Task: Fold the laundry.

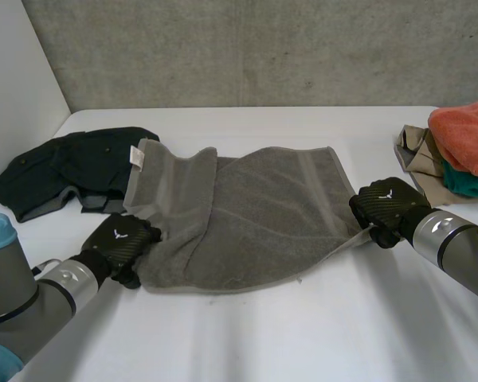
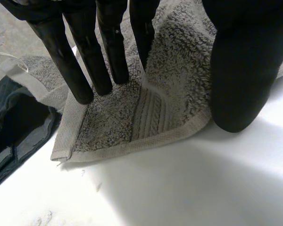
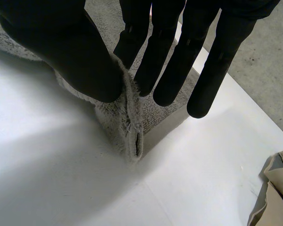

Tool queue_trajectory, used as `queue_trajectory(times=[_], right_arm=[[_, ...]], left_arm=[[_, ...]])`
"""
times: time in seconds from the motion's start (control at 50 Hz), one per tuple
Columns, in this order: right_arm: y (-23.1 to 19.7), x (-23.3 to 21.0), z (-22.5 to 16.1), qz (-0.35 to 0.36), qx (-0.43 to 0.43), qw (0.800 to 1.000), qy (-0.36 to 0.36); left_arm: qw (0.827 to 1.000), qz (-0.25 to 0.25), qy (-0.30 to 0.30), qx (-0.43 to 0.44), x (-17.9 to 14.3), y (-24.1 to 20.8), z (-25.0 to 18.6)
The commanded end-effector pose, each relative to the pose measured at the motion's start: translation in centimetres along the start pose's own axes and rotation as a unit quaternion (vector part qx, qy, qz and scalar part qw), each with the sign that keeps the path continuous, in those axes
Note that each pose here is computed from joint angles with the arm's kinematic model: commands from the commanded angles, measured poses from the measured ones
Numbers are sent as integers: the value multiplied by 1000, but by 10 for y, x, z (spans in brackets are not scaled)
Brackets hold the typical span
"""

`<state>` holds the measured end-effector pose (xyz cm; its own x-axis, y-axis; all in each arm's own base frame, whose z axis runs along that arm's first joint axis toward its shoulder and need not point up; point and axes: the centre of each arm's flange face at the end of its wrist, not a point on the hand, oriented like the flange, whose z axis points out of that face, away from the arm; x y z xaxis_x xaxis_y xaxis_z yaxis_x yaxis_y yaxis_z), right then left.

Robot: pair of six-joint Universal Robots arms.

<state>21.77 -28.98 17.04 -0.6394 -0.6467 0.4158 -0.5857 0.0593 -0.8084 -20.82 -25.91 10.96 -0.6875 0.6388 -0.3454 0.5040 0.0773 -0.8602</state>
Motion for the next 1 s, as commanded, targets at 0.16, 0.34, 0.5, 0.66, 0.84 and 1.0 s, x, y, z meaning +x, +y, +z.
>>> queue_trajectory(times=[0.16, 0.34, 0.5, 0.66, 0.84, 1.0], right_arm=[[-18, 22, -17, -5, 10, 999, 30], [-98, 76, -94, -78, 60, 987, 123], [-154, 101, -132, -78, 139, 970, 182], [-135, 79, -87, -56, 96, 989, 101], [-82, 62, -4, -2, 38, 998, 42], [-131, 115, 30, 11, 209, 957, 202]], left_arm=[[992, 35, -120, 25, -28, -40, -20], [963, 73, -218, 142, -47, -143, -110], [949, 84, -245, 181, -59, -205, -159], [974, 115, -189, 45, -54, -173, -105], [972, 171, -158, -8, -49, -124, -3], [910, 166, -327, 193, -109, -206, 39]])
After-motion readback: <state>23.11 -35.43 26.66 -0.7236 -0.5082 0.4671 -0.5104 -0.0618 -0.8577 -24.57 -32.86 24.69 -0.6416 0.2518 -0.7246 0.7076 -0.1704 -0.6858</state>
